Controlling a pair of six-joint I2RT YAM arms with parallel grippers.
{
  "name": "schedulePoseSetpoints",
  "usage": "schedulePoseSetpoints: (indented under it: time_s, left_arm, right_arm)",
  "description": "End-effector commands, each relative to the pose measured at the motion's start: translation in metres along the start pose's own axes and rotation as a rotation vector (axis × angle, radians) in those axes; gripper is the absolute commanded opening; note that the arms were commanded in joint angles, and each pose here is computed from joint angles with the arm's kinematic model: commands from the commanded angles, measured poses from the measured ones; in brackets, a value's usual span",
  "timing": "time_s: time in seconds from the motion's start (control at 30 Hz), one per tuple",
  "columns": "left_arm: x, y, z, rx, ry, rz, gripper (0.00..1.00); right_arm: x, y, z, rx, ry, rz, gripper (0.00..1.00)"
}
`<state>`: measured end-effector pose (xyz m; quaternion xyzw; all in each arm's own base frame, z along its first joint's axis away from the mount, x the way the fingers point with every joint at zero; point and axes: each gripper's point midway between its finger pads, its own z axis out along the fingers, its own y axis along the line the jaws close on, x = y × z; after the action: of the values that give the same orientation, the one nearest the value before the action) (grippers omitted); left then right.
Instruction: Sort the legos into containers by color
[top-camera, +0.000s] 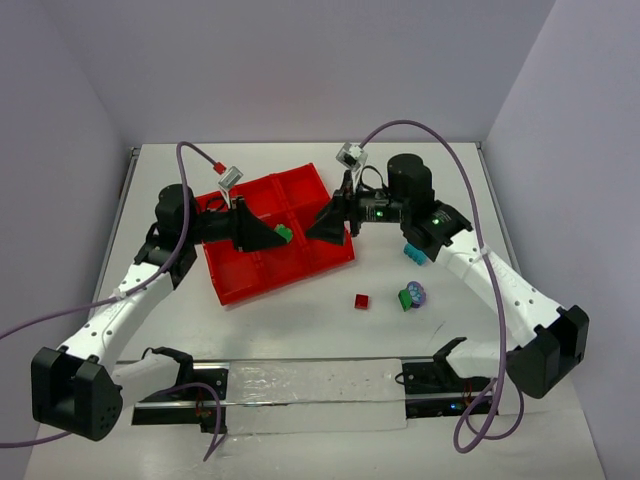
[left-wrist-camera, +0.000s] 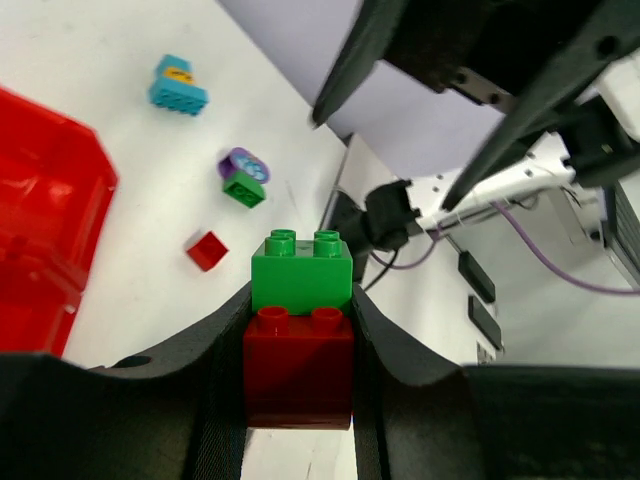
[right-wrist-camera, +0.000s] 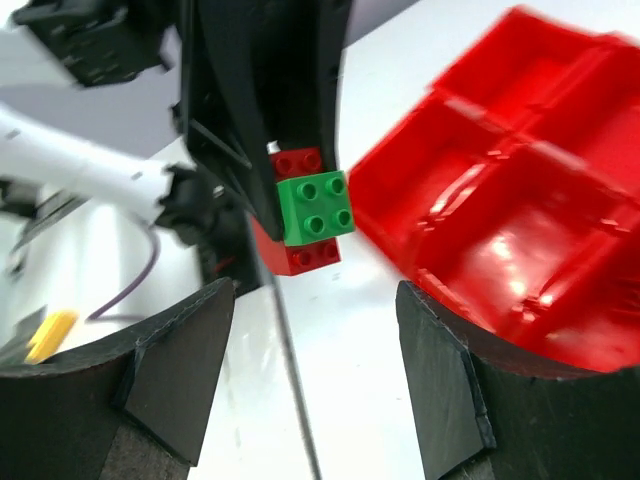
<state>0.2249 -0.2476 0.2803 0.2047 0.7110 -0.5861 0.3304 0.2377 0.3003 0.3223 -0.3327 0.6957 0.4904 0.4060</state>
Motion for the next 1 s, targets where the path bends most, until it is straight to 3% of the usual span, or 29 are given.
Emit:
schedulePoseSetpoints:
  time_s: [0.0, 0.47, 0.97]
  left_arm:
    - [-0.012, -0.04, -0.007, 0.156, -0.01, 0.154, 0.0]
    - [-0.032, -0.051, -0.005, 0.18, -0.084, 0.16, 0.0]
    - [-0.032, -0.051, -0.006, 0.18, -0.093, 0.151, 0.0]
  right_arm:
    - [0.003, 0.031, 0.001, -0.205, 0.029, -0.025, 0.73]
    - [0.014, 0.044, 0.022, -0.303, 0.031, 0.037, 0.77]
    - [0.005, 0.046, 0.039, -0.371, 0.013, 0.061, 0.63]
